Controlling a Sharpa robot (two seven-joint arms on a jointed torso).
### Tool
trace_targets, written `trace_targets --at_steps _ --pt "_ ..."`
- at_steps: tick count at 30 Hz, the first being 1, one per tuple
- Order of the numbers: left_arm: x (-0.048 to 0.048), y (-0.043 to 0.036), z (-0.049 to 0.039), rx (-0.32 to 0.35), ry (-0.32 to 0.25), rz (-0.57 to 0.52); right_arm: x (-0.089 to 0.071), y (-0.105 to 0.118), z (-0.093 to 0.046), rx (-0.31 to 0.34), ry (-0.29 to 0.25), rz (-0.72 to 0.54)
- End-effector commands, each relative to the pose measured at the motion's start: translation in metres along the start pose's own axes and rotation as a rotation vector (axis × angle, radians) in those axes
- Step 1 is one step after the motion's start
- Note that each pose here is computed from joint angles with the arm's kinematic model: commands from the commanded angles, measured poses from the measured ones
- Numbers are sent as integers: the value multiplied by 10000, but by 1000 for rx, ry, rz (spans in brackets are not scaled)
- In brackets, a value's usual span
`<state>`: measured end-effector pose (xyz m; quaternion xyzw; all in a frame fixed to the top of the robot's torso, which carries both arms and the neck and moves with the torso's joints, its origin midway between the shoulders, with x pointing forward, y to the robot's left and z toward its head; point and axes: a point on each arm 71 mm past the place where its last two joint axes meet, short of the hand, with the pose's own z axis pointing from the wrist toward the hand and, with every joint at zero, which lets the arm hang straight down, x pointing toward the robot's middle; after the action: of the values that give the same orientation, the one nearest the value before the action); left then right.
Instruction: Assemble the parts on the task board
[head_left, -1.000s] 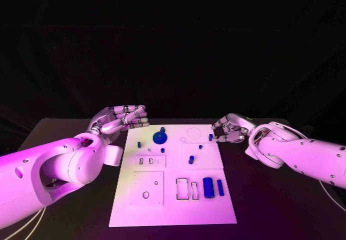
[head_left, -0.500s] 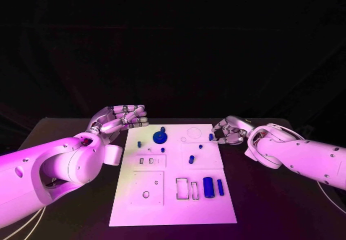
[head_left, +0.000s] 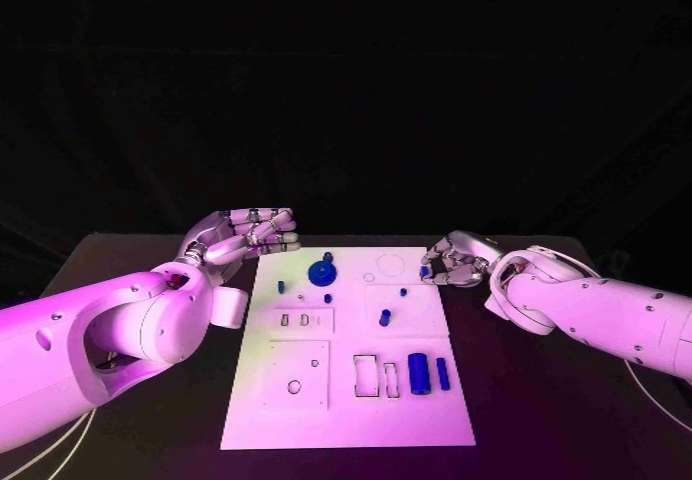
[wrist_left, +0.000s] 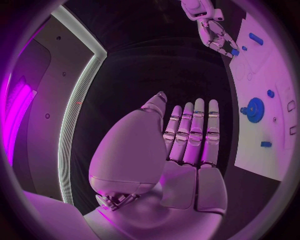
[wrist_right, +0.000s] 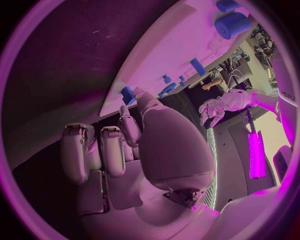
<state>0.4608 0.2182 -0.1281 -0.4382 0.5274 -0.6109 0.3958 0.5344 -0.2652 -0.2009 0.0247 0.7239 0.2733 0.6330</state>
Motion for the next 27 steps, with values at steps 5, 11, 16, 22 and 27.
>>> trace_targets --at_steps 5,11,16,22,27 --pt "23 -10 4 6 18 -8 30 -2 18 9 21 -3" --pt "22 -10 4 5 18 -8 33 -14 22 16 26 -4" --pt "21 -10 3 4 17 -8 42 -14 29 18 32 -4" --pt "21 -10 3 4 18 -8 60 -7 39 20 39 -4" --pt "19 -10 2 4 17 -8 63 -10 46 23 36 -5"
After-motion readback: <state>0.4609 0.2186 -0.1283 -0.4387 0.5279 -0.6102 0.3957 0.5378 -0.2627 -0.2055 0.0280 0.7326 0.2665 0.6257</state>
